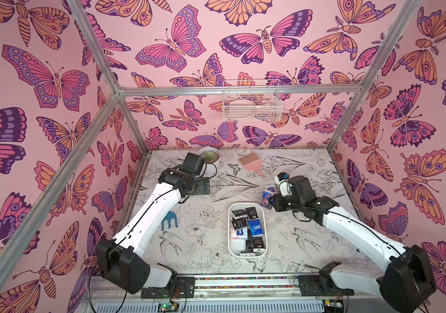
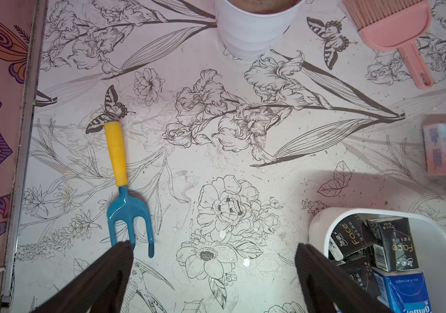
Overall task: Take the pocket tissues out of the storage box
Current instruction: Place the pocket tissues at the center of the board.
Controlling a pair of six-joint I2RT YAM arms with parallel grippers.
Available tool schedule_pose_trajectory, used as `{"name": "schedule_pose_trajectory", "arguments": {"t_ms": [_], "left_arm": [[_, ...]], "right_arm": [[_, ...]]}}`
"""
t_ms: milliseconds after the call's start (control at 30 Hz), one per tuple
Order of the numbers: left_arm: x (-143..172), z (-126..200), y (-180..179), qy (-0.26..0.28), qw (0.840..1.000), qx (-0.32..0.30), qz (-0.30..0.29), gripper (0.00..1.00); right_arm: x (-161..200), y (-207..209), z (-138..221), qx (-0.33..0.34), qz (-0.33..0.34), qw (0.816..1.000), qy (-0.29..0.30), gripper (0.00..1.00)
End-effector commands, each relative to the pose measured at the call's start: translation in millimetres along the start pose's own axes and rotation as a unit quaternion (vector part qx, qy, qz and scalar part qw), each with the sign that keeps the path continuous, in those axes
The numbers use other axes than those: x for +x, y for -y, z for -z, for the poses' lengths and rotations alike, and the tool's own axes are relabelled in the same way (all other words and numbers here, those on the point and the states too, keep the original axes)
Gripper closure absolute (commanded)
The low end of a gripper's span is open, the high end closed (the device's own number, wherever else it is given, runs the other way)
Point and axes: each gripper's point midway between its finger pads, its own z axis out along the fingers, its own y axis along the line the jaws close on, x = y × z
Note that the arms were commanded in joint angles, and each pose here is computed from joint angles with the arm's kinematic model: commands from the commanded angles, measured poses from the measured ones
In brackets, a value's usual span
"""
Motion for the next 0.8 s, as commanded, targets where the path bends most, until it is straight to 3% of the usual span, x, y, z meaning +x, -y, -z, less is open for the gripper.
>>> {"name": "schedule_pose_trajectory", "arguments": {"t_ms": [0, 233, 600, 667, 767], "left_arm": [[0.4, 2.7, -2.9, -0.001, 1.000, -0.010, -0.002, 0.00], [-0.7, 1.0, 1.0, -0.005, 1.000, -0.004, -0.002, 0.00], [-6.8, 0.8, 6.4, -0.001, 1.000, -0.003, -0.011, 0.00], [-7.3, 1.2, 6.2, 0.000, 1.000, -0.003, -0.010, 0.00], [-6.9, 1.3, 6.5, -0.001, 1.000, -0.002, -0.011, 0.00]], "right_arm": [[-8.1, 43.1, 8.5, 0.037, -0.038, 0.999, -0.005, 0.80], [3.7, 121.0, -13.6, 0.140, -0.104, 0.983, -0.064, 0.80], [35.6, 152.0, -60.3, 0.162, -0.103, 0.966, -0.173, 0.75], [35.6, 157.2, -63.4, 0.170, -0.104, 0.964, -0.179, 0.71], [30.3, 165.1, -59.4, 0.194, -0.107, 0.960, -0.173, 0.57]]}}
